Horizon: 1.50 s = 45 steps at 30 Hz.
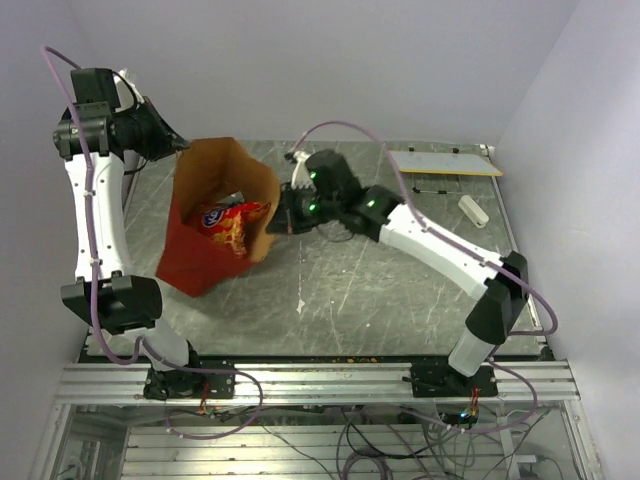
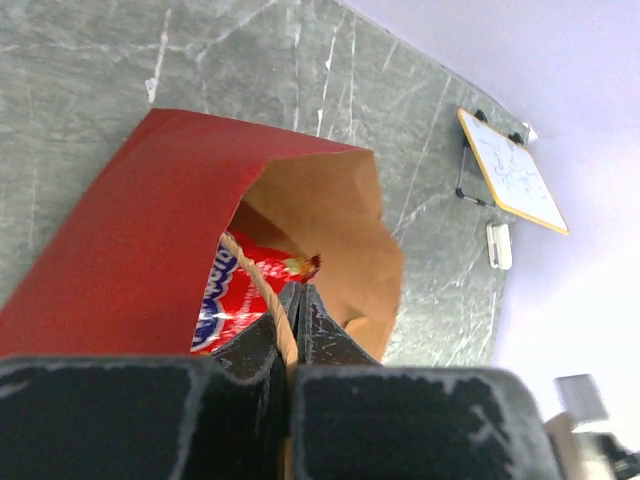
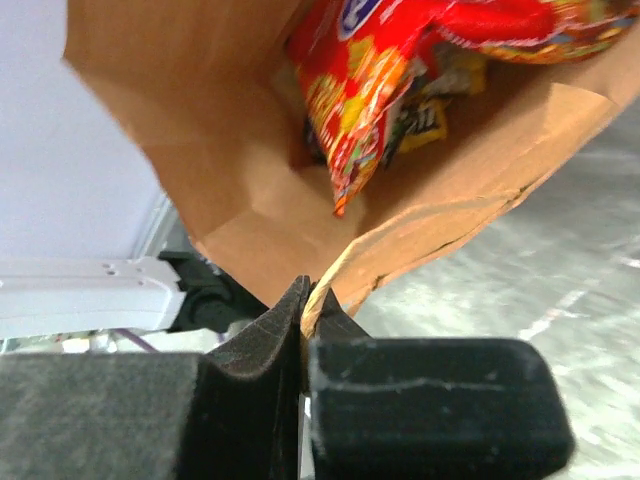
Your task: Take the snacks out of the paper bag
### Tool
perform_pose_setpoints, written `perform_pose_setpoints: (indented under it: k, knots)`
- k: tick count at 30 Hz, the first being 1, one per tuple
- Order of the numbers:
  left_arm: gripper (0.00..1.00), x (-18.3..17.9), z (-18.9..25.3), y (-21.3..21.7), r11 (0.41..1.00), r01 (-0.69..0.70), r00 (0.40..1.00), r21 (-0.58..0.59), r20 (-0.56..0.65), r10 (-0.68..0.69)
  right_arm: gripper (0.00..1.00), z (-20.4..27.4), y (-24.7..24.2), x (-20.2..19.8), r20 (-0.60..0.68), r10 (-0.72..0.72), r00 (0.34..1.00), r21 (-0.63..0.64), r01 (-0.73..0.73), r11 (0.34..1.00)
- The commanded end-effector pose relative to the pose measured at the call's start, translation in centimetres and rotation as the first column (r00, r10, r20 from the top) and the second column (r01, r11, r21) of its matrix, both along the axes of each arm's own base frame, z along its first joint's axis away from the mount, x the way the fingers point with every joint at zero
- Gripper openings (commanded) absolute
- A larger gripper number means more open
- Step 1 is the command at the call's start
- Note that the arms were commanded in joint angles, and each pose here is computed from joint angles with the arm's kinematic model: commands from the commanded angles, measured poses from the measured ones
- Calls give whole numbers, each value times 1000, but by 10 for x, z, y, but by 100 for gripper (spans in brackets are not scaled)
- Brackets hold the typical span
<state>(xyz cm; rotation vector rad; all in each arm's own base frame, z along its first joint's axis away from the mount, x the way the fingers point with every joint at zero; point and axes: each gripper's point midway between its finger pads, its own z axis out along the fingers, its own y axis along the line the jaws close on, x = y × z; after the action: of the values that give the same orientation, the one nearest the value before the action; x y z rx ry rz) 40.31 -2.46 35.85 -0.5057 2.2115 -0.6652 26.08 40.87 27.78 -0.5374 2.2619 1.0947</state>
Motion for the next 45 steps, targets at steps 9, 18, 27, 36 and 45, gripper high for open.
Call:
perform_pose_setpoints:
  k: [9, 18, 27, 36, 45]
  knots:
    - [7, -47, -9, -58, 964, 231, 964, -128, 161, -210, 0, -41, 53, -72, -54, 57, 997, 110, -51, 993]
    - [7, -92, -34, -62, 967, 190, 981, -167, 78, -180, 19, -69, -23, -86, -16, -12, 1000, -63, 11, 998]
    - [7, -96, -43, -69, 953, 181, 983, -241, 31, -179, 76, -30, -89, -49, 309, 24, 951, -346, 89, 934]
    - [7, -88, -35, -60, 966, 77, 997, -248, 27, -73, 77, 16, -35, -11, 593, 237, 769, -331, -35, 943]
    - [7, -98, -32, -64, 961, 89, 996, -262, 35, -83, 70, 26, 28, -43, 818, 566, 102, -494, -379, 783]
